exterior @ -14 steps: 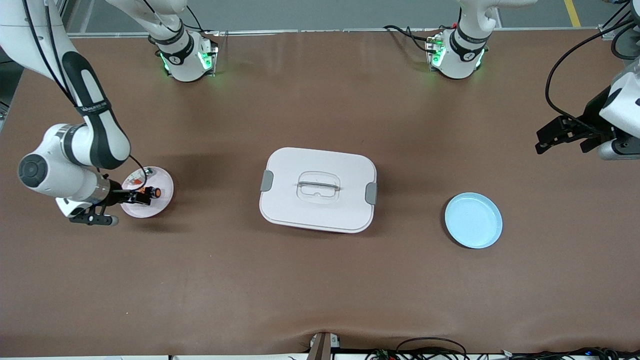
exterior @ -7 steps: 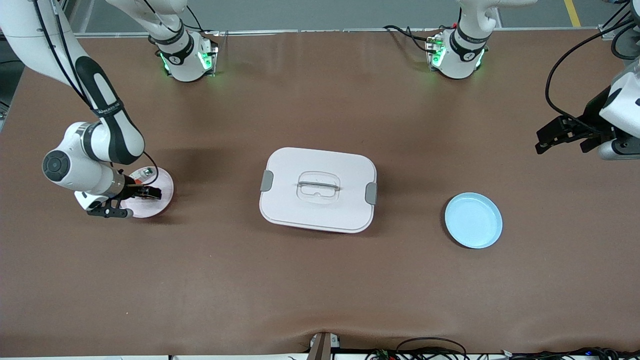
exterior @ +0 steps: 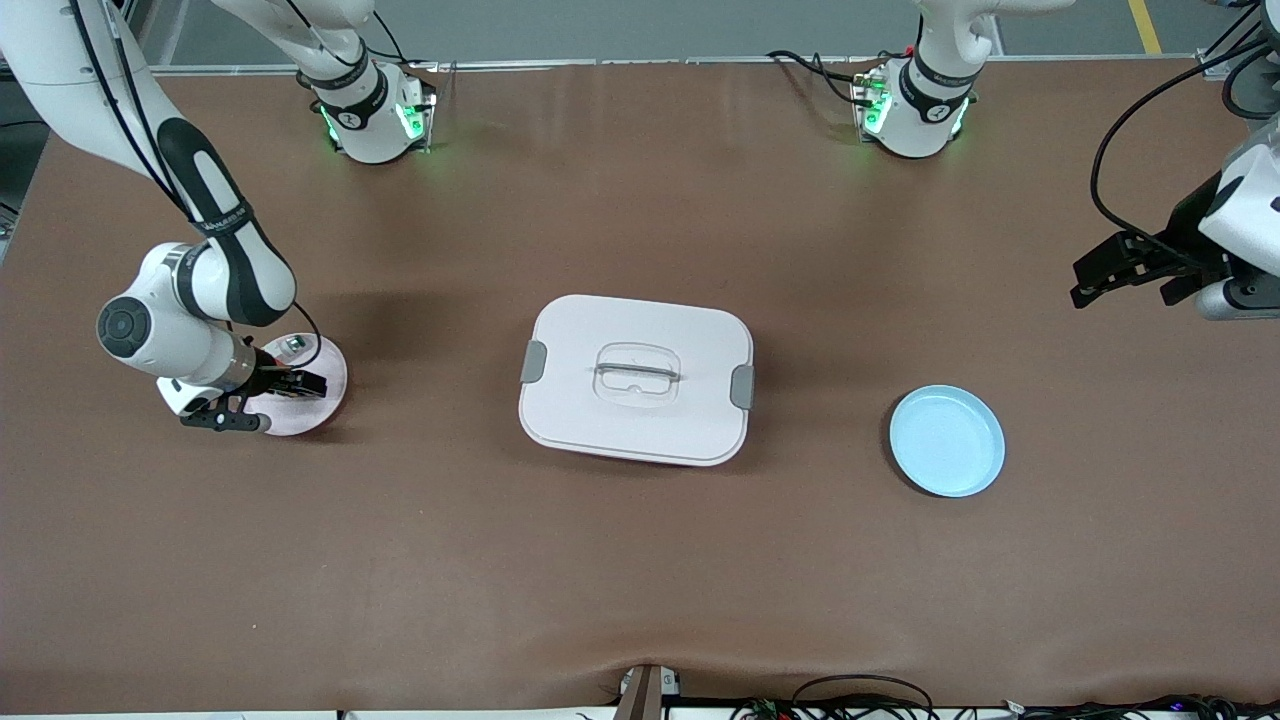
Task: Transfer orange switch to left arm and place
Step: 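Grasp the orange switch with the right gripper and lift it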
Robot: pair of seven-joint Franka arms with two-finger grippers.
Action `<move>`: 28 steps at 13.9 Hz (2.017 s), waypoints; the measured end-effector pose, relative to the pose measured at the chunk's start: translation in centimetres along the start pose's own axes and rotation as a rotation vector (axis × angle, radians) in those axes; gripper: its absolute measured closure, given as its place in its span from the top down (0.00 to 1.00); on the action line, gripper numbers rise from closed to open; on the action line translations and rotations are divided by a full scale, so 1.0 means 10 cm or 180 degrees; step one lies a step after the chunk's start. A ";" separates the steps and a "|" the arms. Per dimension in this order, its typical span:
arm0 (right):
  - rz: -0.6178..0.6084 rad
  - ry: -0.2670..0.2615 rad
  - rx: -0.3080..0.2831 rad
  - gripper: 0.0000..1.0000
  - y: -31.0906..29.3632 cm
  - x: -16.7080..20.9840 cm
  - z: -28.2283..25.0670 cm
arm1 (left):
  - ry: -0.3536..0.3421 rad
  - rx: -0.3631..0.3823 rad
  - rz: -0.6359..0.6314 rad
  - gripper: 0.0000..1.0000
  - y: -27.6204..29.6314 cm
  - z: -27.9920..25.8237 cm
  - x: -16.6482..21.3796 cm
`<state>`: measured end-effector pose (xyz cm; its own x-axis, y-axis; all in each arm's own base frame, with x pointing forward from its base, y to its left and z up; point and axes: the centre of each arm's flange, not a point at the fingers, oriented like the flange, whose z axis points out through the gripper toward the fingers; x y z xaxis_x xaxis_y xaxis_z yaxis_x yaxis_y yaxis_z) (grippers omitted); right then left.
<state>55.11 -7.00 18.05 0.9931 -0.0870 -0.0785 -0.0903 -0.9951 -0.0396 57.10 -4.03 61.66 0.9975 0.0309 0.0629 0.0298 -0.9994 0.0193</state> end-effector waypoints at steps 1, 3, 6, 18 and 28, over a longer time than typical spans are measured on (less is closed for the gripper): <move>-0.0033 -0.0002 0.0000 1.00 0.00 -0.01 0.02 | 0.0000 0.0000 0.0000 1.00 0.00 0.00 0.00; -0.0118 0.0009 -0.0001 1.00 0.03 -0.03 0.06 | 0.0000 0.0000 0.0000 1.00 0.00 0.00 0.00; -0.0198 0.0005 0.0000 0.98 0.10 -0.08 0.10 | 0.0000 0.0000 0.0000 1.00 0.00 0.00 0.00; 0.0676 -0.0732 0.0939 0.73 -0.22 -0.06 -0.84 | 0.0004 -0.0001 0.0006 1.00 0.01 -0.01 0.00; 0.2502 -0.1036 0.1098 0.73 -2.43 -0.58 -2.08 | 0.0075 -0.1235 -0.0039 1.00 0.43 -0.39 -0.02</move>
<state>53.06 16.73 40.18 0.5711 -0.6635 -0.4833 -0.8001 -0.5816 -0.1469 56.79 -8.27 65.57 0.9954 0.0477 0.0831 0.0110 -0.9182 0.3960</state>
